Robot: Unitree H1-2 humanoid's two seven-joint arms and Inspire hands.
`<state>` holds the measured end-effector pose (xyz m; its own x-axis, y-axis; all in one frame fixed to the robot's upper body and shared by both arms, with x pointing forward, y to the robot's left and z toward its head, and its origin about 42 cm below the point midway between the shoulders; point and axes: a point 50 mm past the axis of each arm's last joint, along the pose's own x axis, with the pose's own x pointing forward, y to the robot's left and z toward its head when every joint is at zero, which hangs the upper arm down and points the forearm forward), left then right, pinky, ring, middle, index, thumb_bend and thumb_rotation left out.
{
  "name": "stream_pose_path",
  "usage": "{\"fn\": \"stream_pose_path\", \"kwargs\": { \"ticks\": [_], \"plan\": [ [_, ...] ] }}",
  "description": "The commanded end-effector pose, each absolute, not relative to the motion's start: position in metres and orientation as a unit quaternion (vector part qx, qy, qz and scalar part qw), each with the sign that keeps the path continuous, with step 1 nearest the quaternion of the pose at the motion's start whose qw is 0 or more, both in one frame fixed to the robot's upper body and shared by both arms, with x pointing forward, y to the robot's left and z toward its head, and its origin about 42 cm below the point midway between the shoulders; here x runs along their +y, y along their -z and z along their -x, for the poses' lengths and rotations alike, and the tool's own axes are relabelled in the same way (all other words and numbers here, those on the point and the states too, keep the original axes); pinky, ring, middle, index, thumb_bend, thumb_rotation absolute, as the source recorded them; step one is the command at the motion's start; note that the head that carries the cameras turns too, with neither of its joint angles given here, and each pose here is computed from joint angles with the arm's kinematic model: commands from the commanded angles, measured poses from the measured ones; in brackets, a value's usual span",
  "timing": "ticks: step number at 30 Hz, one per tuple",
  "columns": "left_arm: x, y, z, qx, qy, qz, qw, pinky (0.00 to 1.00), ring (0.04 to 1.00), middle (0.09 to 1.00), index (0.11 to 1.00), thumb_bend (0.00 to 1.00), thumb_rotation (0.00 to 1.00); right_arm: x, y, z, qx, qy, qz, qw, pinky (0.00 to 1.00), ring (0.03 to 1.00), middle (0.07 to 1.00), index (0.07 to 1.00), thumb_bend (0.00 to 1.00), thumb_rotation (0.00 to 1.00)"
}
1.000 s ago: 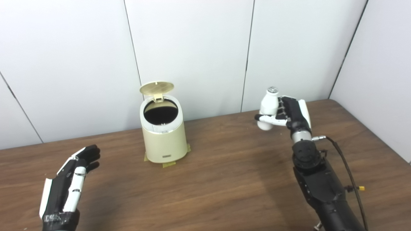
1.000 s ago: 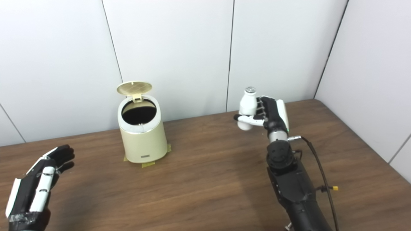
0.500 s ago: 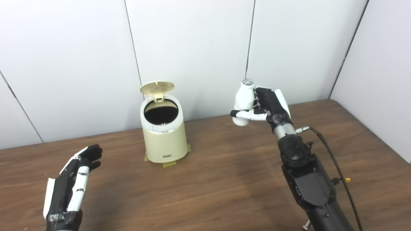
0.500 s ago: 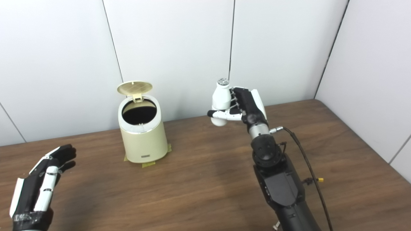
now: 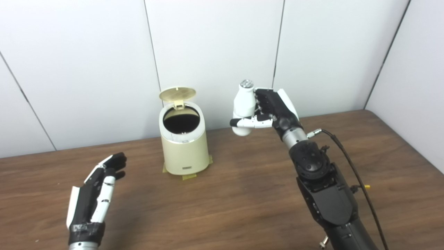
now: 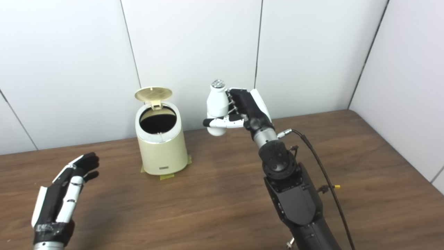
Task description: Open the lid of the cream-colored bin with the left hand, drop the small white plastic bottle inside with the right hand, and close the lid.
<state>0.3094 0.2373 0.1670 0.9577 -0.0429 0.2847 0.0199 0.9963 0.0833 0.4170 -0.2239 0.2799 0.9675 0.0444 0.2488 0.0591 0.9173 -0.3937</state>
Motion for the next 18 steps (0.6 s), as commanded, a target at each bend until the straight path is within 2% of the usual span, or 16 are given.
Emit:
{"fn": "stream_pose_path", "kwargs": {
  "ticks": [1,3,6,18],
  "plan": [
    [0.229,-0.187,-0.318,-0.180,0.014,-0.044,0.983,0.80,0.830,0.817,0.802,0.25,0.89,-0.213,-0.319,-0.419,-0.182,-0.005,0.187,0.965,0.33,0.424,0.505,0.486,0.52,0.00],
    [0.227,-0.186,-0.316,-0.171,0.005,-0.050,0.984,0.80,0.830,0.820,0.803,0.26,0.98,-0.206,-0.325,-0.419,-0.186,-0.010,0.184,0.965,0.34,0.430,0.506,0.479,0.52,0.00],
    [0.222,-0.184,-0.316,-0.161,-0.001,-0.053,0.986,0.84,0.847,0.830,0.812,0.27,1.00,-0.197,-0.332,-0.419,-0.192,-0.019,0.175,0.965,0.33,0.428,0.510,0.480,0.52,0.00],
    [0.209,-0.179,-0.317,-0.155,-0.013,-0.052,0.987,0.78,0.832,0.823,0.809,0.24,0.94,-0.155,-0.328,-0.422,-0.205,-0.065,0.169,0.962,0.31,0.420,0.484,0.505,0.52,0.00]
  ]
}}
